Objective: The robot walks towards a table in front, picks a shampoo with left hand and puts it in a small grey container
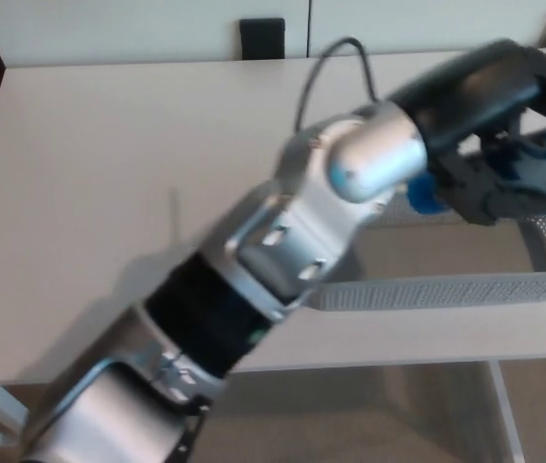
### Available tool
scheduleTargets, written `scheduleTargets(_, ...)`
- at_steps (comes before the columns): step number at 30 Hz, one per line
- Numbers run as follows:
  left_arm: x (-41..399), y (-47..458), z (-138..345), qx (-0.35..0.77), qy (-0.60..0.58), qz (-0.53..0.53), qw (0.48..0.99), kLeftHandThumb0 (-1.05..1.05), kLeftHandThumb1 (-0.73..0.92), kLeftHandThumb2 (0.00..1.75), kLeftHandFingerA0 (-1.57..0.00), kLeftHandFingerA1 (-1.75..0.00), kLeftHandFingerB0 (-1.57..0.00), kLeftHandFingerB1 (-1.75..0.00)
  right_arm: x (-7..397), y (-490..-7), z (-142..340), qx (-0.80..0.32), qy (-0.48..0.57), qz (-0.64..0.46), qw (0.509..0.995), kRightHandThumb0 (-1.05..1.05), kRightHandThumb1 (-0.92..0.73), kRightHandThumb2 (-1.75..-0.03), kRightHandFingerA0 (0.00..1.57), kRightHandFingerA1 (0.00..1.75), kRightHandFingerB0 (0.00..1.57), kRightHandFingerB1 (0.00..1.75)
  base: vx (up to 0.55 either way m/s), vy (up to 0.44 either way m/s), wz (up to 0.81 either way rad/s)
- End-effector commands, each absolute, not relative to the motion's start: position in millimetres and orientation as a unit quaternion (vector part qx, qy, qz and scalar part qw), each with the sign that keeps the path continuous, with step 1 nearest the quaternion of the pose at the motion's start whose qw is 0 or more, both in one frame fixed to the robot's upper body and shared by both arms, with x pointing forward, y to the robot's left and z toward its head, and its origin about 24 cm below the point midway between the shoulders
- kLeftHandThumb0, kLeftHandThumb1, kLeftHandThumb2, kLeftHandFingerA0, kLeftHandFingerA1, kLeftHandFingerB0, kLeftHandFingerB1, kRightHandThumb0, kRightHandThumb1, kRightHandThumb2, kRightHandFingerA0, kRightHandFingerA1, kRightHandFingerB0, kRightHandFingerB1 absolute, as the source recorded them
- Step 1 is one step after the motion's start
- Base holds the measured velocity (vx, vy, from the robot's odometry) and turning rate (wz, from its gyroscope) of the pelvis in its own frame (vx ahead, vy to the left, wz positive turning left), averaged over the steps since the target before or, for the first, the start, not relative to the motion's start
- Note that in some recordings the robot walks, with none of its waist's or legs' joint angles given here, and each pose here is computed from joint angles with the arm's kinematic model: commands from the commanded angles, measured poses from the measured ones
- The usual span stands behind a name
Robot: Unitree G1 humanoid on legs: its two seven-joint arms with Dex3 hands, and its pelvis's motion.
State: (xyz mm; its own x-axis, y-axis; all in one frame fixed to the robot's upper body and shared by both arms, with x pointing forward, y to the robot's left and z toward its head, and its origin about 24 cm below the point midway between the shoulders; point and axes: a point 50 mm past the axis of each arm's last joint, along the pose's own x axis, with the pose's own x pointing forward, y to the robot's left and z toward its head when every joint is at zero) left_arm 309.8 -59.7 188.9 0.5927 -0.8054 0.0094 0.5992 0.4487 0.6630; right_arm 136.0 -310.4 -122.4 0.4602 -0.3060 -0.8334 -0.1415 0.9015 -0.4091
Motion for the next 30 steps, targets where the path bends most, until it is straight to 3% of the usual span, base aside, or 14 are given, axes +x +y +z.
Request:
scheduleTargets(1, 318.0, -72.5, 180.3, 0.319, -0.128, -0.397, 0.851, -0.17, 0.73, 0.79, -0.93, -1.46, -0.78, -1.25, 138.2, -313.6, -119.9, -0.231, 0.514, -0.041, 0.825, -0.36, -0.61, -0.58, 0.69, 0.48, 0.50, 0.39, 0.00, 0.000, 0.00)
scheduleTargets(5, 323.5, -74.1, 171.3, 0.300, -0.101, -0.392, 0.864, -0.16, 0.71, 0.83, -0.90, -1.45, -0.77, -1.26, 141.4, -311.8, -119.7, -0.234, 0.513, -0.036, 0.825, -0.35, -0.62, -0.58, 0.69, 0.47, 0.51, 0.39, 0.00, 0.000, 0.00)
scheduleTargets(6, 326.8, -72.7, 168.1, 0.294, -0.091, -0.385, 0.870, -0.14, 0.70, 0.85, -0.89, -1.47, -0.77, -1.27, 143.9, -311.5, -118.9, -0.239, 0.511, -0.035, 0.825, -0.42, -0.52, -0.80, 0.65, 0.59, 0.47, 0.51, 0.00, 0.000, 0.00)
scheduleTargets(7, 329.4, -71.2, 166.1, 0.291, -0.084, -0.376, 0.876, -0.16, 0.70, 0.86, -0.90, -1.49, -0.78, -1.28, 145.6, -311.2, -118.4, -0.242, 0.509, -0.034, 0.825, -0.35, -0.61, -0.58, 0.70, 0.47, 0.51, 0.39, 0.00, 0.000, 0.00)
scheduleTargets(16, 348.7, -52.5, 165.6, 0.313, -0.063, -0.312, 0.895, -0.16, 0.70, 0.91, -0.92, -1.55, -0.76, -1.36, 154.4, -311.8, -114.4, -0.260, 0.501, -0.019, 0.825, -0.36, -0.63, -0.59, 0.68, 0.47, 0.51, 0.39, 0.00, 0.000, 0.00)
scheduleTargets(19, 352.7, -43.9, 164.8, 0.311, -0.050, -0.310, 0.897, -0.17, 0.73, 0.84, -1.01, -1.45, -0.76, -1.23, 154.7, -311.5, -114.4, -0.263, 0.501, -0.015, 0.824, -0.36, -0.63, -0.59, 0.65, 0.46, 0.51, 0.38, 0.00, 0.000, 0.00)
scheduleTargets(21, 353.6, -40.4, 162.2, 0.305, -0.038, -0.311, 0.899, -0.15, 0.72, 0.81, -1.10, -1.20, -0.84, -0.88, 155.5, -310.6, -114.5, -0.262, 0.501, -0.014, 0.825, -0.35, -0.63, -0.59, 0.64, 0.46, 0.51, 0.39, 0.00, 0.000, 0.00)
scheduleTargets(22, 354.4, -39.5, 160.7, 0.311, -0.023, -0.321, 0.894, -0.25, 0.74, 0.62, -1.10, -0.80, -0.81, -0.53, 155.6, -310.6, -114.4, -0.263, 0.501, -0.011, 0.824, -0.36, -0.63, -0.59, 0.63, 0.46, 0.51, 0.38, 0.00, 0.000, 0.00)
scheduleTargets(23, 354.6, -39.1, 160.1, 0.314, -0.016, -0.325, 0.892, -0.25, 0.74, 0.62, -1.10, -0.80, -0.81, -0.53, 155.6, -310.6, -114.4, -0.264, 0.501, -0.010, 0.824, -0.36, -0.63, -0.59, 0.63, 0.46, 0.51, 0.38, 0.00, 0.000, 0.00)
scheduleTargets(24, 354.6, -37.7, 159.7, 0.361, 0.001, -0.374, 0.854, -0.70, 0.54, 0.58, -0.35, -0.35, -0.17, -0.28, 156.3, -309.9, -114.5, -0.264, 0.501, -0.010, 0.824, -0.36, -0.63, -0.59, 0.64, 0.45, 0.51, 0.38, 0.00, 0.000, 0.00)
scheduleTargets(25, 354.4, -36.4, 158.6, 0.388, 0.013, -0.401, 0.830, -0.80, 0.45, 0.78, -0.08, -0.38, -0.07, -0.18, 157.0, -309.3, -114.6, -0.264, 0.501, -0.009, 0.824, -0.36, -0.64, -0.59, 0.64, 0.45, 0.50, 0.38, 0.00, 0.000, 0.00)
scheduleTargets(26, 354.2, -36.2, 157.6, 0.398, 0.018, -0.410, 0.820, -0.80, 0.45, 0.78, -0.08, -0.38, -0.07, -0.18, 157.4, -309.0, -114.5, -0.265, 0.500, -0.008, 0.824, -0.36, -0.64, -0.59, 0.64, 0.45, 0.50, 0.38, 0.00, 0.000, 0.00)
scheduleTargets(27, 353.4, -38.2, 152.0, 0.412, 0.040, -0.427, 0.804, -0.98, 0.47, 0.68, 0.00, 0.00, 0.00, -0.05, 158.7, -309.3, -113.8, -0.266, 0.498, -0.006, 0.825, -0.35, -0.64, -0.59, 0.65, 0.46, 0.50, 0.39, 0.00, 0.000, 0.00)
scheduleTargets(30, 353.3, -38.1, 150.9, 0.423, 0.051, -0.439, 0.791, -1.04, 0.50, 0.71, 0.00, 0.00, 0.00, -0.01, 162.3, -307.9, -112.9, -0.265, 0.495, -0.007, 0.827, -0.34, -0.64, -0.59, 0.65, 0.46, 0.50, 0.39, 0.00, 0.000, 0.00)
